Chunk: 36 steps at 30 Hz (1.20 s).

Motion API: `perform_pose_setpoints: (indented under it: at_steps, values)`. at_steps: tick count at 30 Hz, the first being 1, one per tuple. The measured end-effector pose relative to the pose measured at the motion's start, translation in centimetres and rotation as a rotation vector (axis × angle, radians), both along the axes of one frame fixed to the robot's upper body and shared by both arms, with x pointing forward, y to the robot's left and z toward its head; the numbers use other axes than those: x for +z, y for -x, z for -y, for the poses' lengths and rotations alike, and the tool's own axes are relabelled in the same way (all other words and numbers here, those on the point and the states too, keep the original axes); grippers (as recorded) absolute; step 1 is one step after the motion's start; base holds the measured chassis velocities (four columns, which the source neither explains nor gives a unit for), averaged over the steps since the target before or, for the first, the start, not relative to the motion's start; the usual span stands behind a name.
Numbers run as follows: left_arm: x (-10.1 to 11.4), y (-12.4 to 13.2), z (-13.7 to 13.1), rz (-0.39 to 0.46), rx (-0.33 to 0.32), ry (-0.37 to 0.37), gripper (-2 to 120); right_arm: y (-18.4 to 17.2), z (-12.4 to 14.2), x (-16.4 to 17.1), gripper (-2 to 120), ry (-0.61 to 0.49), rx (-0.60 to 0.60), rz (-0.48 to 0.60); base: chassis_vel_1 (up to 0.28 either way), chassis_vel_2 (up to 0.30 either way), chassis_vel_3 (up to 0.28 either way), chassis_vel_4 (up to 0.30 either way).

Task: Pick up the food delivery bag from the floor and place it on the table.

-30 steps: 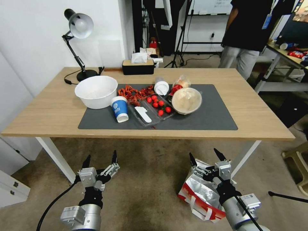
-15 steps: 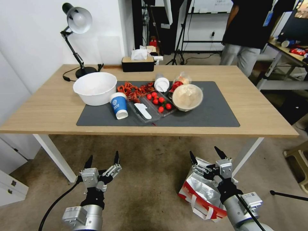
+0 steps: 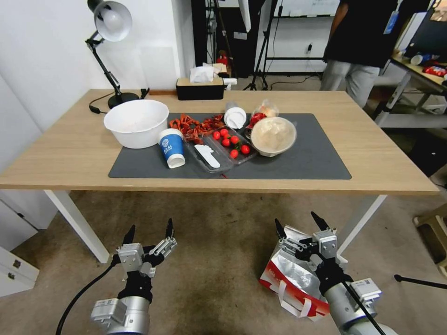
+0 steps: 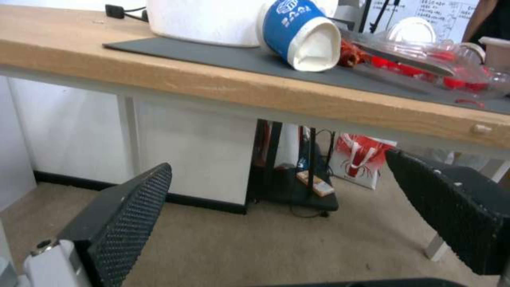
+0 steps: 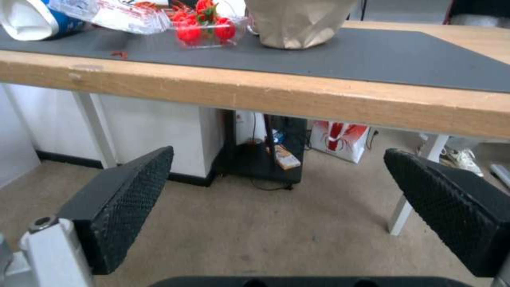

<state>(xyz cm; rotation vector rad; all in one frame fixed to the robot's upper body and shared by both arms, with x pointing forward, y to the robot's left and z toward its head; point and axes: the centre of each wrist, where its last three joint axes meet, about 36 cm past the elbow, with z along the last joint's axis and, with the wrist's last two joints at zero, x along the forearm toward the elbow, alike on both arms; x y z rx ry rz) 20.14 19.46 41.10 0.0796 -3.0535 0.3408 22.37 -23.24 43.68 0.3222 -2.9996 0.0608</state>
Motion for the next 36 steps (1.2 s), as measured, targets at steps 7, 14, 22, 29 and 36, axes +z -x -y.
perform_pose_setpoints:
  at_steps: [7,14,22,29,36]
  values:
    - [-0.06,-0.02,-0.02,-0.001,-0.001,0.0,100,-0.1,0.0,-0.14,100,-0.001,0.001,-0.003,0.0,0.0,0.0,0.0]
    - [-0.16,0.0,0.1,-0.004,0.0,0.004,100,-0.15,0.03,-0.2,100,0.0,0.003,-0.004,0.0,0.0,0.0,0.0]
    - [-0.29,-0.01,0.18,-0.004,0.0,0.004,100,-0.17,0.09,-0.24,100,0.0,0.004,-0.005,0.0,0.0,0.0,0.0]
    - [-0.34,-0.01,0.15,-0.004,0.001,0.001,100,-0.18,0.05,-0.33,100,-0.002,0.003,-0.008,0.0,0.0,0.0,0.0]
    - [-0.38,-0.02,0.21,-0.005,0.0,0.001,100,-0.15,0.06,-0.48,100,0.0,0.004,-0.013,0.0,0.0,0.0,0.0]
